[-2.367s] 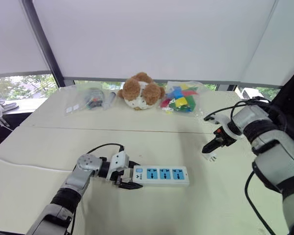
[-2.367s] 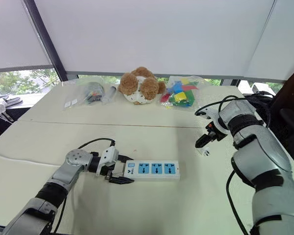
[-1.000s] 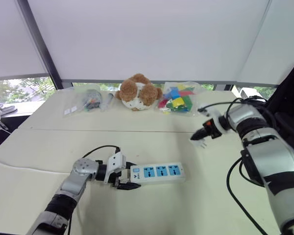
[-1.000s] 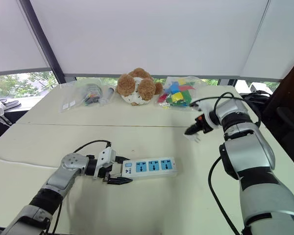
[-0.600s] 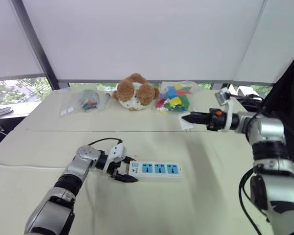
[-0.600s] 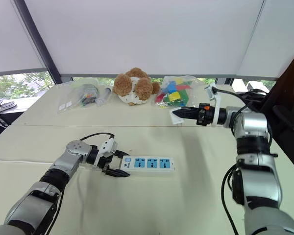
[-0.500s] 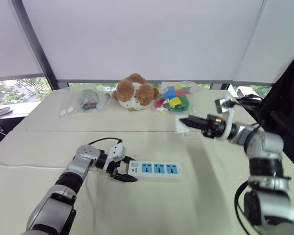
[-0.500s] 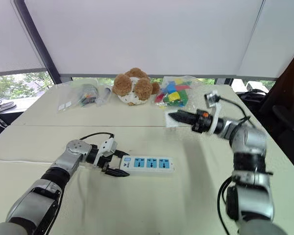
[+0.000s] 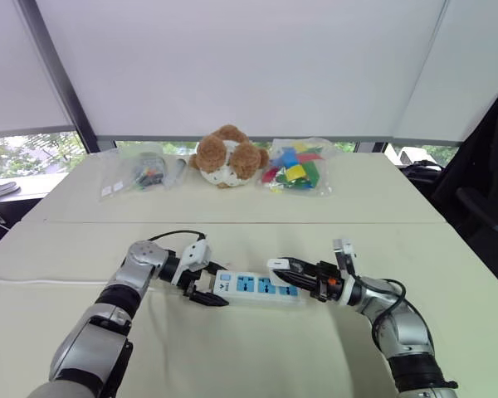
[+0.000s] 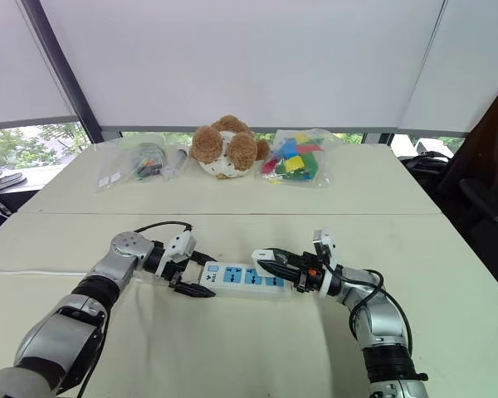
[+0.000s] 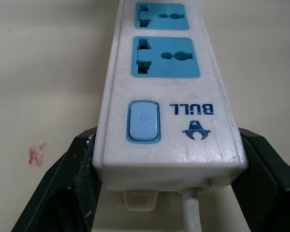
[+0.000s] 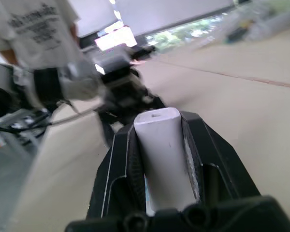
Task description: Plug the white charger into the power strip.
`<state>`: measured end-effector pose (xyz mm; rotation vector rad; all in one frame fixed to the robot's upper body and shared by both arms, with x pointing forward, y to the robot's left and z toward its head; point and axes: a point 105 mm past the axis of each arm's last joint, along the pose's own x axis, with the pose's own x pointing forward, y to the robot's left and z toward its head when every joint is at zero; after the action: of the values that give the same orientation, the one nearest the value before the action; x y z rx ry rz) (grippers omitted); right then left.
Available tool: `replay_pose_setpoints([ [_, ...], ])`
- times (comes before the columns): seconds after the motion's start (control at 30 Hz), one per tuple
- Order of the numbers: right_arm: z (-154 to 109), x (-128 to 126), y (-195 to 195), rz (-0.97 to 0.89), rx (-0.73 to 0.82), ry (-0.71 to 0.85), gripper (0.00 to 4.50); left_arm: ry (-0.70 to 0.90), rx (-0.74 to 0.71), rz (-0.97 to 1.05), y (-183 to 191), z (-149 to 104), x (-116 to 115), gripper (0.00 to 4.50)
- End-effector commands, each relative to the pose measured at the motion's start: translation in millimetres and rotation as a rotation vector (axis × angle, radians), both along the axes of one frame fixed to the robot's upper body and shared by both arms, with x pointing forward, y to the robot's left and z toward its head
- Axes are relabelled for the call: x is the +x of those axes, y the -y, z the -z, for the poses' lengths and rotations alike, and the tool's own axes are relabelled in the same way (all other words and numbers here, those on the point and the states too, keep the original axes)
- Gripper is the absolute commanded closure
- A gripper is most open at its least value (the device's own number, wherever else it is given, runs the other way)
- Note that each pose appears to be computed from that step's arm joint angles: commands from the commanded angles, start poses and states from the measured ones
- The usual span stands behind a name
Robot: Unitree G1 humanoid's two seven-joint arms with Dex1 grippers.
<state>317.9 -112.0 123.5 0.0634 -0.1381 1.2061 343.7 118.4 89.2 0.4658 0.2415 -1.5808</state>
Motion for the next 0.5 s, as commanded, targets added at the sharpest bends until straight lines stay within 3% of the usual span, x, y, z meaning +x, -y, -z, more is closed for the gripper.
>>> replay_pose_setpoints([
  [0.03,-2,8,2,0.010,-0.014,0.049,3.81,-0.008,0.056,0.028,-11,3,-5,1.46],
  [0.23,4,15,10,0.023,-0.023,0.040,3.81,-0.014,0.059,0.020,-15,6,-9,1.46],
  [0.5,28,4,16,0.006,-0.062,-0.011,3.81,-0.013,0.058,0.000,-14,7,-7,1.46],
])
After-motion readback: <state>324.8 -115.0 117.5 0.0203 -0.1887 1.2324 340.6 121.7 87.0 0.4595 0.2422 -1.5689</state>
